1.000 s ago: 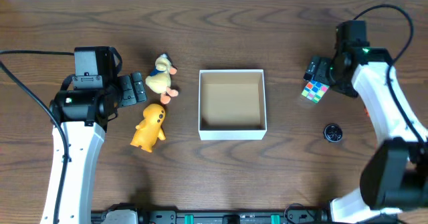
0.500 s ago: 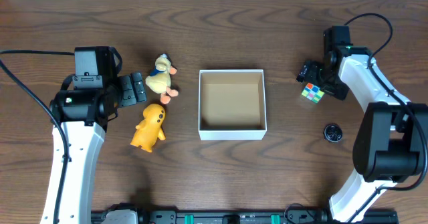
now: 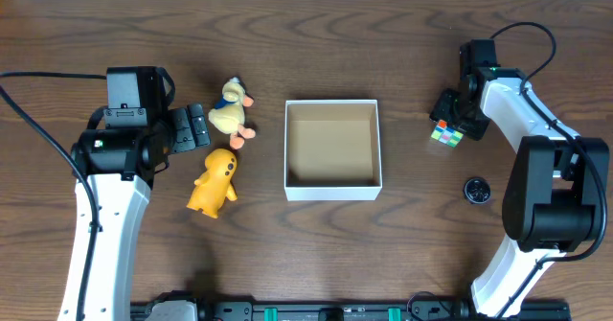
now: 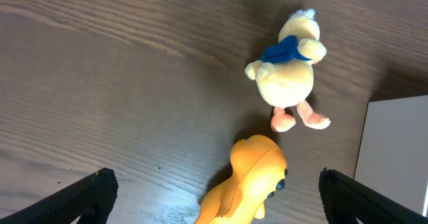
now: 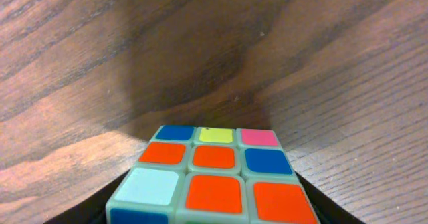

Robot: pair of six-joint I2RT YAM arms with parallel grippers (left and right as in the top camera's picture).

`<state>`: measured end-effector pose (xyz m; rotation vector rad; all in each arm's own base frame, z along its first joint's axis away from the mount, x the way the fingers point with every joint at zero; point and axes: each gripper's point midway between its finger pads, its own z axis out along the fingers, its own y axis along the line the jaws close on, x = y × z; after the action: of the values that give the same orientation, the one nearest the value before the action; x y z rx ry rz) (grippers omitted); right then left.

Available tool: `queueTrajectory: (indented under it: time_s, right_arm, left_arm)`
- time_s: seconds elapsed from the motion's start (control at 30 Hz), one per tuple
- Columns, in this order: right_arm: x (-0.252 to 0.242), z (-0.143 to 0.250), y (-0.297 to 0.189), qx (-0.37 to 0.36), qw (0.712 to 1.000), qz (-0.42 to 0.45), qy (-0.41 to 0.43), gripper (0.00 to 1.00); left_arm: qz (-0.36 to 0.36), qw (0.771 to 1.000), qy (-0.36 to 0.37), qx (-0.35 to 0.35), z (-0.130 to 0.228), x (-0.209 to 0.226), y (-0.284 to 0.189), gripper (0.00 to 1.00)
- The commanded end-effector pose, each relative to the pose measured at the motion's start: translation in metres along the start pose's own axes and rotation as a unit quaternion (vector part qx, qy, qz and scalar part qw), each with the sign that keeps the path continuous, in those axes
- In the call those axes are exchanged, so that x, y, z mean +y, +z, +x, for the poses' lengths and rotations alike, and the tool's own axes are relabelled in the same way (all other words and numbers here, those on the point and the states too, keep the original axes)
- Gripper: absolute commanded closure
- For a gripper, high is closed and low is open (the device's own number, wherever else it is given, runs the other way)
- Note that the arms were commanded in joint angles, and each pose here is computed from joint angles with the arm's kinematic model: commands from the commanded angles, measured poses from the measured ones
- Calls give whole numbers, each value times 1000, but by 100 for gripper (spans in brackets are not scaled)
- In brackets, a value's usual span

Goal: Pack container
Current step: 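Carry the cube with right gripper into the white box and release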

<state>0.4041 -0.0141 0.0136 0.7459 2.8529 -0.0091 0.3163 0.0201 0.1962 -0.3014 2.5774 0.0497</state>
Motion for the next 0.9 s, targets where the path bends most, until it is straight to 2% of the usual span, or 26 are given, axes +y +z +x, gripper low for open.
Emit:
queueTrajectory:
  time_s: [0.0, 0.2, 0.3, 0.43, 0.57, 0.7, 0.87]
  right_arm:
    - [2, -9, -4, -11, 1000, -4, 7, 46]
    - [3, -10, -7, -12, 1000, -6, 7, 64]
    - [8, -15, -22, -22, 1000, -15, 0, 67]
    - [30, -29, -67, -65, 996, -41, -39, 69]
    - [69, -30, -134, -118, 983, -77, -121, 74]
    - [111, -1, -180, -139, 963, -107, -203, 71]
    - [154, 56, -193, -121, 944, -129, -277, 69]
  left_arm:
    - [2, 1000, 9, -7, -6, -2, -4, 2]
    - [2, 1000, 9, -7, -6, -2, -4, 2]
    - [2, 1000, 9, -7, -6, -2, -4, 2]
    - [2, 1000, 9, -7, -6, -2, -4, 2]
    - [2, 1000, 9, -7, -6, -2, -4, 2]
    - [2, 1000, 9, -7, -6, -2, -4, 2]
    - [2, 1000, 9, -7, -6, -2, -4, 2]
